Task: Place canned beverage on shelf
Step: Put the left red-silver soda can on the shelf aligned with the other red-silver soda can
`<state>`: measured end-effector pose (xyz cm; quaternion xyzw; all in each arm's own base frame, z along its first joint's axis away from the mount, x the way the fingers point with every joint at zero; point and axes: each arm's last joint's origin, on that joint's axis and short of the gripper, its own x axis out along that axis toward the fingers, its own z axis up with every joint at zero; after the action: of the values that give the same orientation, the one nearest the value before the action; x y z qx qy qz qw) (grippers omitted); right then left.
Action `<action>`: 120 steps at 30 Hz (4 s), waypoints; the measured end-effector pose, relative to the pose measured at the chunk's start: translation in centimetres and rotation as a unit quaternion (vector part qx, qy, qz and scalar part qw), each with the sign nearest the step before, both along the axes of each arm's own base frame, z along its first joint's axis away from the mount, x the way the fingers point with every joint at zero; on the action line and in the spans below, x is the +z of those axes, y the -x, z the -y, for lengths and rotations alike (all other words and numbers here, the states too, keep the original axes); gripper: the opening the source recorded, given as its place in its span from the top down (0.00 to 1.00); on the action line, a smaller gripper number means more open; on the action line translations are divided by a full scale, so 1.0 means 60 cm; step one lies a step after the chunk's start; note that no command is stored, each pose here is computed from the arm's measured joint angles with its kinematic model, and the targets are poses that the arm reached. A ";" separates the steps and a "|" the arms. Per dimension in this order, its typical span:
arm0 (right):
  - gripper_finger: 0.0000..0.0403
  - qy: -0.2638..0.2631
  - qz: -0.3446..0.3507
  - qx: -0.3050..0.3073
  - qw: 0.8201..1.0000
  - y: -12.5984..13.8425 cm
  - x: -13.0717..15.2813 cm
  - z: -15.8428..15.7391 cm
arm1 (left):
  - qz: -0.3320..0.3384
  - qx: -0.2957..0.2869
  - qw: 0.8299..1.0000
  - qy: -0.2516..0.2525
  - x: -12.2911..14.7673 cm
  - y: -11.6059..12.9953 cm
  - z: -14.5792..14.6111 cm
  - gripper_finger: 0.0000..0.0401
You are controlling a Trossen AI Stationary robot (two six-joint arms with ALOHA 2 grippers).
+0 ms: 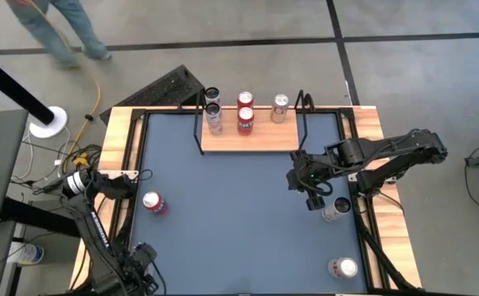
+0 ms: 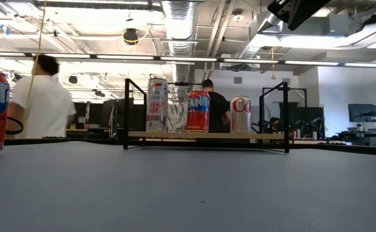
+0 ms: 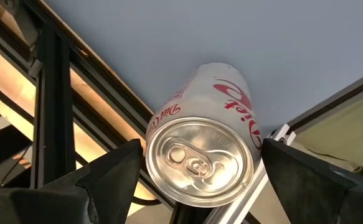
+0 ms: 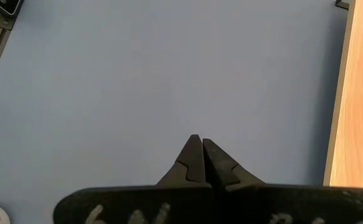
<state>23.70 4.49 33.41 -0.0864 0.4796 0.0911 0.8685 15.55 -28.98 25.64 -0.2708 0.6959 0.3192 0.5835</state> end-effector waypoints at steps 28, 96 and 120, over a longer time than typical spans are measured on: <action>1.00 -0.001 0.000 -0.001 1.000 0.000 0.000 0.000 | -0.035 -0.026 0.996 0.074 -0.045 -0.036 -0.016 0.21; 1.00 0.004 0.189 -0.018 0.982 0.133 -0.008 0.105 | 0.099 -0.231 0.967 -0.034 0.034 -0.472 -0.532 0.30; 1.00 0.004 0.176 -0.005 0.984 0.131 -0.013 0.100 | 0.122 -0.274 0.953 0.047 -0.010 -0.500 -0.516 0.18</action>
<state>15.86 -1.50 32.62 -0.1022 0.3203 0.0680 0.9393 45.56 1.98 25.06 -0.1341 0.6813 0.0784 0.7153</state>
